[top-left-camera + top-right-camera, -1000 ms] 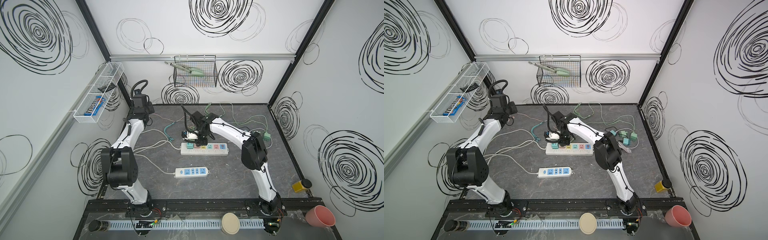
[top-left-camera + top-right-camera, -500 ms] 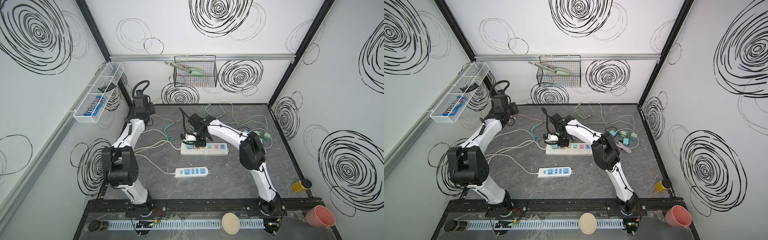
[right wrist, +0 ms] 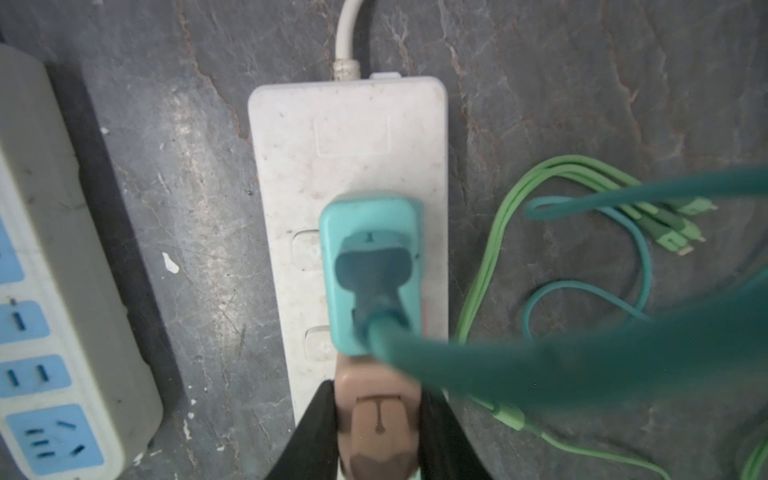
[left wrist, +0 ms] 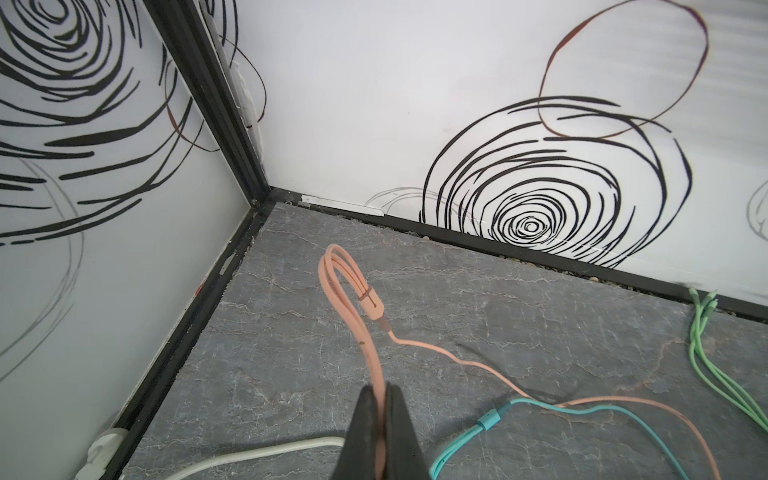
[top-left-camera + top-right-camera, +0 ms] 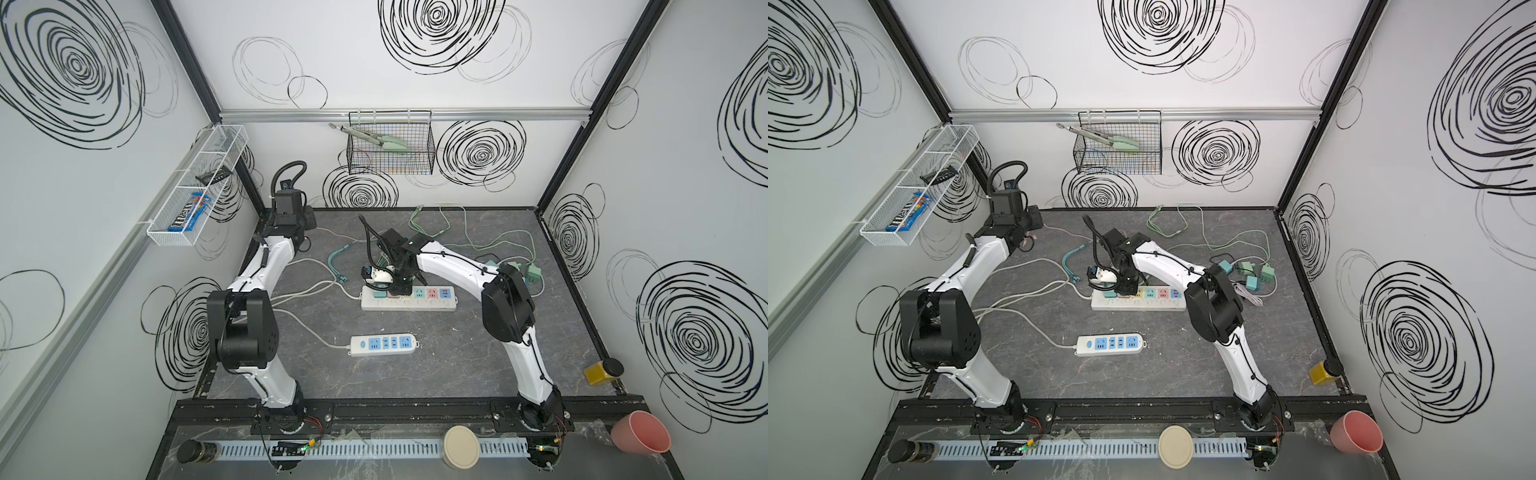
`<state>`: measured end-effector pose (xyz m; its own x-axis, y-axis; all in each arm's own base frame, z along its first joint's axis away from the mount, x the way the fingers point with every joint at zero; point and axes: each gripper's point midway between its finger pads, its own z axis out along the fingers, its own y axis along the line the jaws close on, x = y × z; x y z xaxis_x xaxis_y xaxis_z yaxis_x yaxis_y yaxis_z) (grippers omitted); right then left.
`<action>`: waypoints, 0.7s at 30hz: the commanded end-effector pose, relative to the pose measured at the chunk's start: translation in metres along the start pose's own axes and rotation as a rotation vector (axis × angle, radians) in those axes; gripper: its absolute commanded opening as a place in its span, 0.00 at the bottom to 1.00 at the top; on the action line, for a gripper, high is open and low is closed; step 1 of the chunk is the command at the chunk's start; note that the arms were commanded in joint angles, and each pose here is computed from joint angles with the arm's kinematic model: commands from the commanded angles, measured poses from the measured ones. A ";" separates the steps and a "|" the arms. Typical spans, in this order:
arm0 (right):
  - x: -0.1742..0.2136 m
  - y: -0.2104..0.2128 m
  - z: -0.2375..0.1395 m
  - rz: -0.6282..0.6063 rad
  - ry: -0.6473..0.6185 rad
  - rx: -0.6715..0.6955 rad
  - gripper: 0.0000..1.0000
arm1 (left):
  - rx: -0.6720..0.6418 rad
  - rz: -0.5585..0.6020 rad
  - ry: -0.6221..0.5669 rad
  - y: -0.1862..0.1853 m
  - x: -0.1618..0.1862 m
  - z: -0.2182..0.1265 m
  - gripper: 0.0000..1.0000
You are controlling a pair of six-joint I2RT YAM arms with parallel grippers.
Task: Insert the plug
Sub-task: 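Lower and press the peach charger into the pink socket with the right gripper, then open both grippers and withdraw them from the plugged peach charger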
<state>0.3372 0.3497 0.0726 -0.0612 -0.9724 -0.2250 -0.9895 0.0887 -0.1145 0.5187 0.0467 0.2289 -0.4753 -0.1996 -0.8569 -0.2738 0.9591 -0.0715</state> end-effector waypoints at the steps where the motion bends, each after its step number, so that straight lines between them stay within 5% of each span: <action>1: 0.024 0.015 0.016 0.011 0.076 -0.053 0.49 | 0.028 0.007 -0.023 -0.009 -0.013 0.002 0.00; 4: 0.015 0.015 -0.011 0.031 -0.001 -0.040 0.60 | 0.033 0.009 -0.020 -0.011 -0.012 0.002 0.00; 8: 0.005 0.014 -0.051 0.071 -0.141 -0.001 0.99 | 0.045 0.010 -0.017 -0.017 -0.011 0.003 0.00; 21: 0.039 -0.029 -0.156 0.473 -0.548 0.302 0.97 | 0.216 0.038 -0.116 -0.053 -0.067 -0.019 0.00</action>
<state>0.3242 0.2778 0.1895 -0.2895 -0.7279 -0.6215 -0.8704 0.4704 -0.1455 0.5376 0.0167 0.2630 -0.4557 -0.1730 -0.8732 -0.1391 0.9827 -0.1221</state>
